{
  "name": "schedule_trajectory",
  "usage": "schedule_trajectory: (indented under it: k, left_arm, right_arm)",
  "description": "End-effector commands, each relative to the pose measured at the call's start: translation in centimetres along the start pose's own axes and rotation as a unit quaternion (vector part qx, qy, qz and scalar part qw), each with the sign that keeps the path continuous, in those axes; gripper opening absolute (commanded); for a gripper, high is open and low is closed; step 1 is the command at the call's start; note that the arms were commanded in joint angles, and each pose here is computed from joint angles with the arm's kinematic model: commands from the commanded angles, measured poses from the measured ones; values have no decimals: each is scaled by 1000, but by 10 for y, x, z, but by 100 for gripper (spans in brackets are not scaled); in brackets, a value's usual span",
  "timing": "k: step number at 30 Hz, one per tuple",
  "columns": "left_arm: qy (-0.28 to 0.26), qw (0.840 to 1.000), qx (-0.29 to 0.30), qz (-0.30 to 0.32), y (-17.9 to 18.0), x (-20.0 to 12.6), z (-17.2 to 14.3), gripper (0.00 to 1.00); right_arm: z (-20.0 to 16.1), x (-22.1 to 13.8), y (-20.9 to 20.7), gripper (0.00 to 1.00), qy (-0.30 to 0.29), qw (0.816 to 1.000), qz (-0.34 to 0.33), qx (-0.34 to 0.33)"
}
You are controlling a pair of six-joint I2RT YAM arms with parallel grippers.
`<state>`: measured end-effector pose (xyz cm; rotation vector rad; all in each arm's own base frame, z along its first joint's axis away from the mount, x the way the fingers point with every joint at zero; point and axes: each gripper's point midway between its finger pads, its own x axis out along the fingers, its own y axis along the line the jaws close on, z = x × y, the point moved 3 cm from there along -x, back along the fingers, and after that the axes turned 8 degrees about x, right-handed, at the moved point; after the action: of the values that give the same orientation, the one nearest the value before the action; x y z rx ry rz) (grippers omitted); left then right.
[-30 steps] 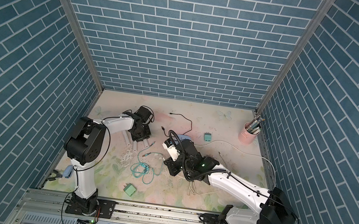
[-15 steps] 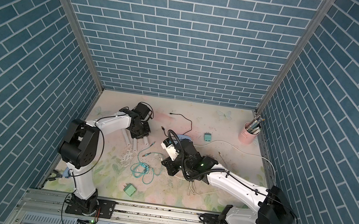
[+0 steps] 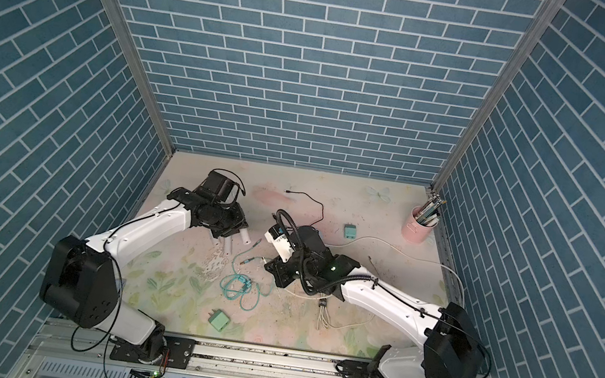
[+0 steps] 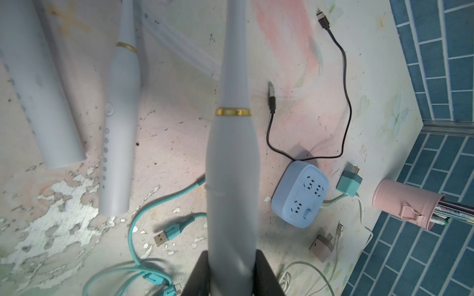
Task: Charge the electric toothbrush
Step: Insert the charging cable into the electric toothbrush.
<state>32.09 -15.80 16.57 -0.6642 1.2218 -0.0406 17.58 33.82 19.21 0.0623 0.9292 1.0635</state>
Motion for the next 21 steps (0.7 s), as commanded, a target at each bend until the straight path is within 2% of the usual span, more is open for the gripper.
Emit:
schedule_trajectory:
  k: [1,5,10,14,17,21]
  left_arm:
    - [23,999,-27,-7,-1,-6,-13,0]
    - [20,999,-36,-2,-1,-13,-19,0]
    - [16,999,-31,21,2,-20,-27,0]
    - [11,999,-40,7,1,-18,-31,0]
    - [-6,999,-34,-27,-4,-19,-30,0]
    - [-36,993,-19,-108,-18,-25,-28,0]
  right_arm:
    - [1,5,-4,0,20,1000,-13,11]
    - [7,8,8,0,6,999,26,26]
    - [9,17,2,0,17,999,7,45]
    - [8,23,6,0,27,997,29,60]
    - [8,24,9,0,20,996,49,72]
    - [10,20,19,0,11,988,123,92]
